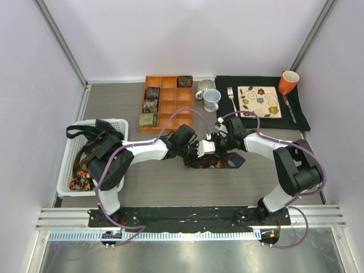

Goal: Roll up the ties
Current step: Roll the tie at the center of the board.

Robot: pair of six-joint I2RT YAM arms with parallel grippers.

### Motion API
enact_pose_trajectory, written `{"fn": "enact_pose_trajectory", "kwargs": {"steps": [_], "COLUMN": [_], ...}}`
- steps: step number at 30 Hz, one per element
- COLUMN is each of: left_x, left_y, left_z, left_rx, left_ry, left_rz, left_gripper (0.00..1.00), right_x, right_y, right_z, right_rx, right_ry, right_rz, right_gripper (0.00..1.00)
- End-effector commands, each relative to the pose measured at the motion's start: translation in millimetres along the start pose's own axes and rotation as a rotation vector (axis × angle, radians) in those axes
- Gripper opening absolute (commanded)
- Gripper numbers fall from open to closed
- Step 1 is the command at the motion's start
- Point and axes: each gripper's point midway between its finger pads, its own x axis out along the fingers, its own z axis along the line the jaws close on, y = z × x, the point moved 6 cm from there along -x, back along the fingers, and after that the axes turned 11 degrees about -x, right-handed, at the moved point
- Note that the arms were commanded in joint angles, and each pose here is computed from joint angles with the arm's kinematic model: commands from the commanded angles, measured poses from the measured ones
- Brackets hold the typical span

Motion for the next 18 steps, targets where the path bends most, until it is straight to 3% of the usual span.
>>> {"fn": "enact_pose_trajectory", "kwargs": {"steps": [1, 5, 12, 15, 16, 17, 18], "left_x": [2.9, 3.7, 4.8, 5.4, 5.3, 5.3, 4.5], "left_y": [40.8, 39.4, 38.9, 39.0, 38.0, 37.4, 36.6], "left_z": [-5.2, -5.9, -4.2, -4.4, -4.3, -4.2, -4.0], "left_rx": [-0.060, -0.065, -0.068, -0.068, -0.066, -0.067, -0.070], "left_ry": [0.016, 0.023, 0.025, 0.025, 0.026, 0.025, 0.024], "left_rz": [0.178, 0.179, 0.181, 0.185, 0.180, 0.179, 0.176], "left_gripper": [0.33, 0.34, 0.38, 0.38, 0.38, 0.38, 0.40], "right_x": [5.5, 7.3, 9.8, 8.0, 8.0, 9.5, 10.2], "right_y": [0.7, 1.0, 4.4, 5.6, 6.7, 7.9, 9.5], "right_z": [-13.4, -17.7, -18.1, -18.1, -19.1, -22.3, -25.3], "right_rx": [-0.056, -0.062, -0.050, -0.059, -0.054, -0.049, -0.042], "right_ry": [0.074, 0.097, 0.082, 0.086, 0.087, 0.102, 0.114], "right_rz": [0.007, 0.019, 0.044, 0.038, 0.044, 0.051, 0.061], "right_gripper": [0.33, 0.33, 0.44, 0.24, 0.09, 0.01, 0.01]}}
